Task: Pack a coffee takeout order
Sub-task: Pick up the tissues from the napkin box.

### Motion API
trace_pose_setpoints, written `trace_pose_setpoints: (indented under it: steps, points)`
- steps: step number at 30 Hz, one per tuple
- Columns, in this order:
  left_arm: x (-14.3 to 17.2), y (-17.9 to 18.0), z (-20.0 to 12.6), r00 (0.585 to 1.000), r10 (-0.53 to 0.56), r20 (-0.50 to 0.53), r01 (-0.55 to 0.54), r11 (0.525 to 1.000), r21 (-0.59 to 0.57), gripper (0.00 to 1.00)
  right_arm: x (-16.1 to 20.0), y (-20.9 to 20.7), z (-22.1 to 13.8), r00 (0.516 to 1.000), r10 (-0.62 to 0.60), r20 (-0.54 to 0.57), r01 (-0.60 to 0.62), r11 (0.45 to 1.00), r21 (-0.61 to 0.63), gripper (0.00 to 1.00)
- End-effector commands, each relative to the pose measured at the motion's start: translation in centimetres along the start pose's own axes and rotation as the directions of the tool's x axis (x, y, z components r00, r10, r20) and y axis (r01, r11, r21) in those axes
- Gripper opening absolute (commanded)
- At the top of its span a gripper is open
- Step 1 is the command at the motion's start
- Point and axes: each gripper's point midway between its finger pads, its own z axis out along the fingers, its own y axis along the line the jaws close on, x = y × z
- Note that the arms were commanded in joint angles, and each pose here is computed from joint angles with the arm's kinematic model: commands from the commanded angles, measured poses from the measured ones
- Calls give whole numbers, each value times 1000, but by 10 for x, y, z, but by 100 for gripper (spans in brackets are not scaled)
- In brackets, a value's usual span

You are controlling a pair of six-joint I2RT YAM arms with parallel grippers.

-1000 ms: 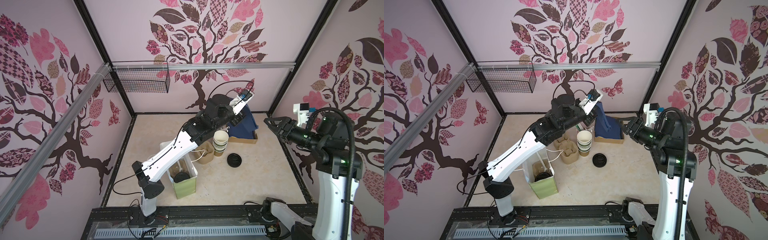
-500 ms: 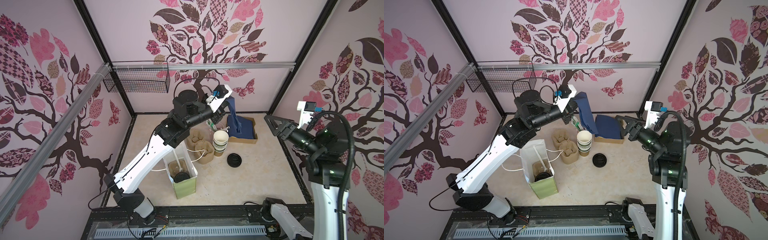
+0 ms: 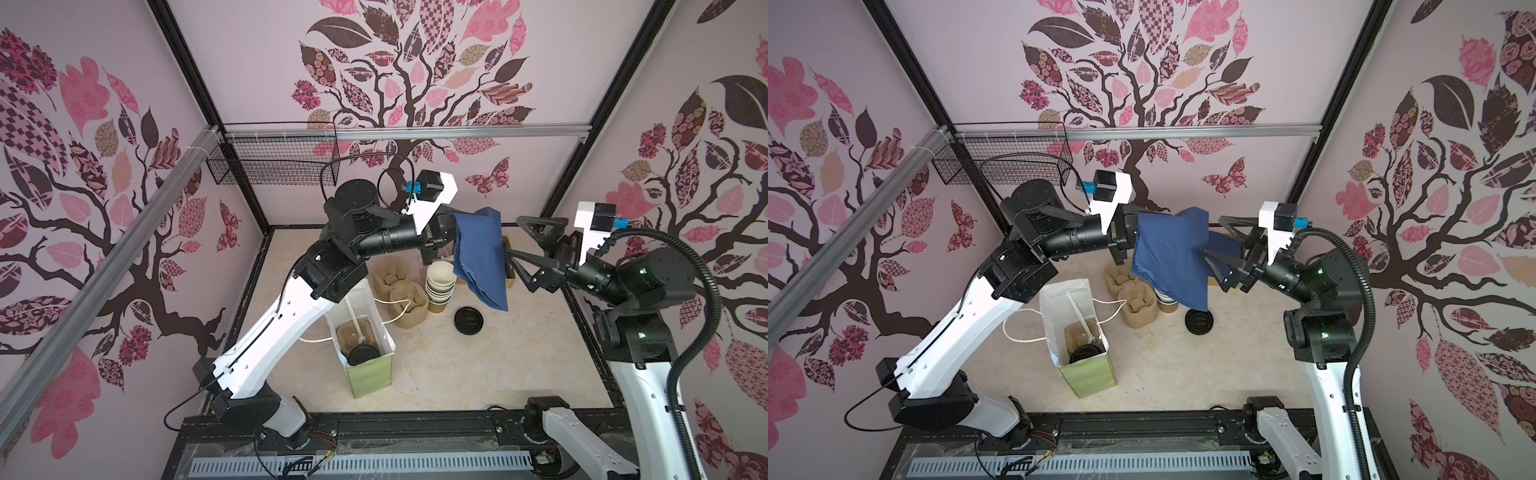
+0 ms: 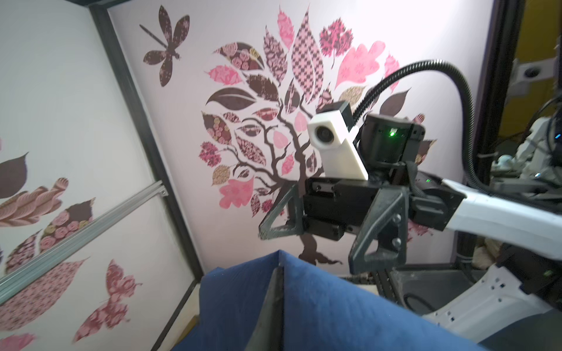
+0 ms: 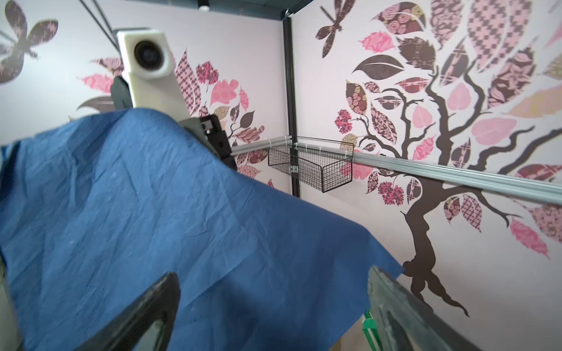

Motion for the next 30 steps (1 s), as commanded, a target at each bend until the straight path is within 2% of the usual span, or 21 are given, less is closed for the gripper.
trace_pose_setpoints:
  steps: [1, 5, 9, 15, 21, 23, 26, 30]
  points:
    - [4, -10, 9, 991, -128, 34, 124, 987, 99, 0, -7, 15, 3, 986, -168, -21, 166, 984, -69, 100]
    - [9, -11, 12, 986, -164, 23, 160, 981, 110, 0, 3, 25, 11, 987, -154, -44, 146, 979, -144, 100]
    - [9, -13, 10, 985, -174, 17, 171, 979, 110, 0, 21, 15, 15, 987, -134, -85, 122, 984, -130, 99]
    - [11, -19, 7, 978, -208, 1, 206, 970, 127, 0, 36, -1, 17, 978, -155, -137, 147, 987, -70, 86]
    - [11, -24, 8, 968, -250, -7, 248, 955, 165, 0, 36, -3, 24, 979, -160, -125, 151, 985, -79, 81]
    - [17, -23, 10, 964, -266, -20, 266, 950, 164, 0, 36, -3, 29, 980, -159, -116, 150, 985, -85, 83]
    - [19, -22, 11, 961, -275, -29, 276, 948, 158, 0, 34, 2, 37, 981, -170, -97, 161, 982, -101, 98]
    - [22, -21, 13, 963, -269, -31, 270, 950, 157, 0, 28, 5, 41, 984, -169, -60, 161, 979, -126, 100]
